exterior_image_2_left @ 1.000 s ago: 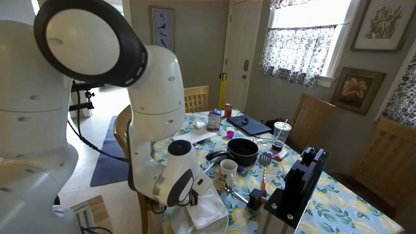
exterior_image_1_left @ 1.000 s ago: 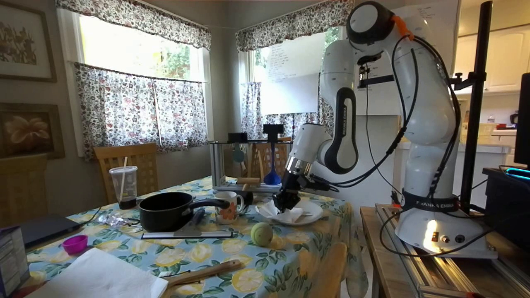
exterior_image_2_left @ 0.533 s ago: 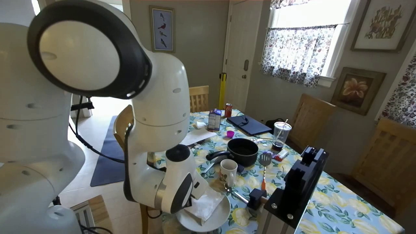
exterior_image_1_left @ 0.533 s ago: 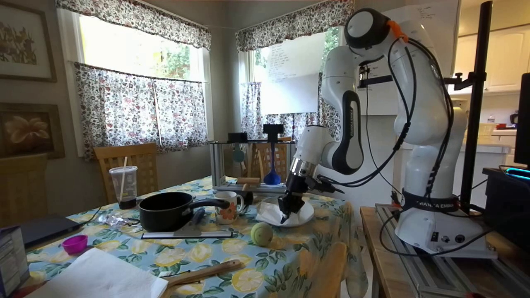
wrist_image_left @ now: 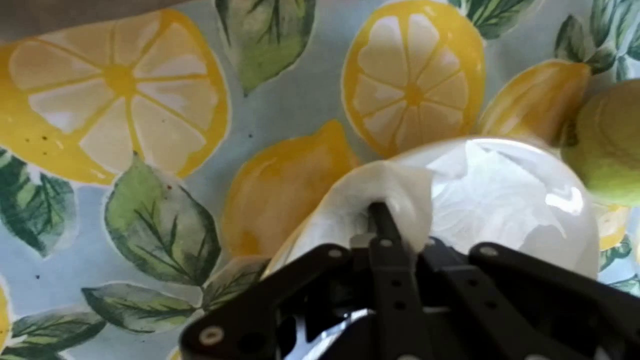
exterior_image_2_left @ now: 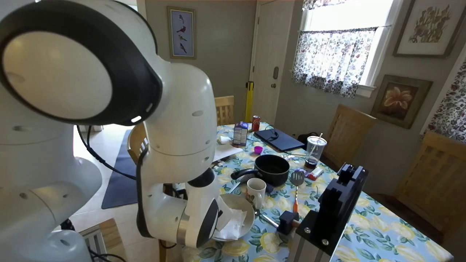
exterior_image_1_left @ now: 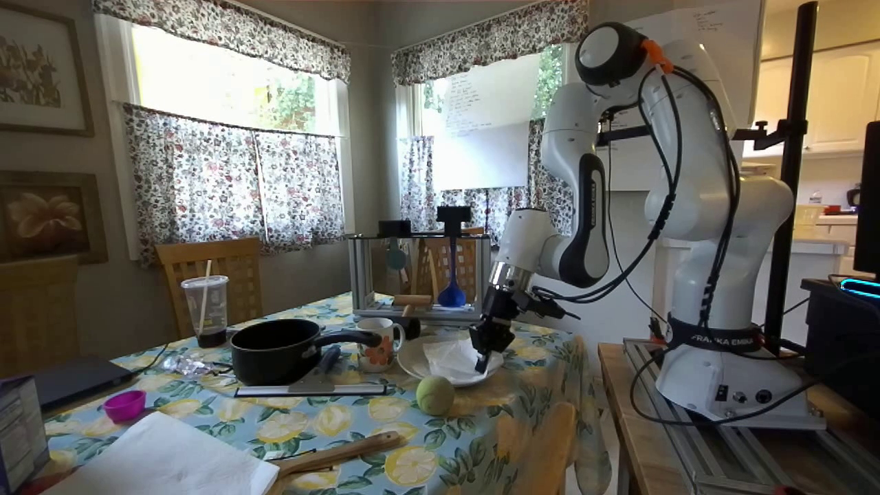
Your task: Pick up the napkin from the table and wipe the plate
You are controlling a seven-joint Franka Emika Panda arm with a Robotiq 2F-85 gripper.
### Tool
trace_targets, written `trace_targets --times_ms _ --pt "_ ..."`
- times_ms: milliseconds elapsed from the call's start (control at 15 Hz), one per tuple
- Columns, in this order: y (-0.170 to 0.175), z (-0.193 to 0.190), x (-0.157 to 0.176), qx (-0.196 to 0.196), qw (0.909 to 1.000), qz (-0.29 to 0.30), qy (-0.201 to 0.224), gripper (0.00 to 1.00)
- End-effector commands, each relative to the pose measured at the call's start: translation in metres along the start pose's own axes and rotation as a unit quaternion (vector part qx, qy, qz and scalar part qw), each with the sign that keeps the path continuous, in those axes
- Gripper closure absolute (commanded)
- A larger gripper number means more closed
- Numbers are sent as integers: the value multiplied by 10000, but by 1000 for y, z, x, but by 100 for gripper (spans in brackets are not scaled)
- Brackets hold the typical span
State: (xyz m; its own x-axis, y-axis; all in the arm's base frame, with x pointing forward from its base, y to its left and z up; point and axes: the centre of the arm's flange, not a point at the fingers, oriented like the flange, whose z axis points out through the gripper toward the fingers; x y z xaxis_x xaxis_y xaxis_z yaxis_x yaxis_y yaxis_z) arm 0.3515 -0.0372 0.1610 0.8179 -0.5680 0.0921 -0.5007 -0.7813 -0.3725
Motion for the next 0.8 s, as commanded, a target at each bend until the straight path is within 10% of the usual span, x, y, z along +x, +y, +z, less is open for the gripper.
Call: trace_targets --times_ms 0,733 --pt "7 -24 -2 -165 9994 194 -253 100" --pt "16 -33 22 -414 9980 486 30 100"
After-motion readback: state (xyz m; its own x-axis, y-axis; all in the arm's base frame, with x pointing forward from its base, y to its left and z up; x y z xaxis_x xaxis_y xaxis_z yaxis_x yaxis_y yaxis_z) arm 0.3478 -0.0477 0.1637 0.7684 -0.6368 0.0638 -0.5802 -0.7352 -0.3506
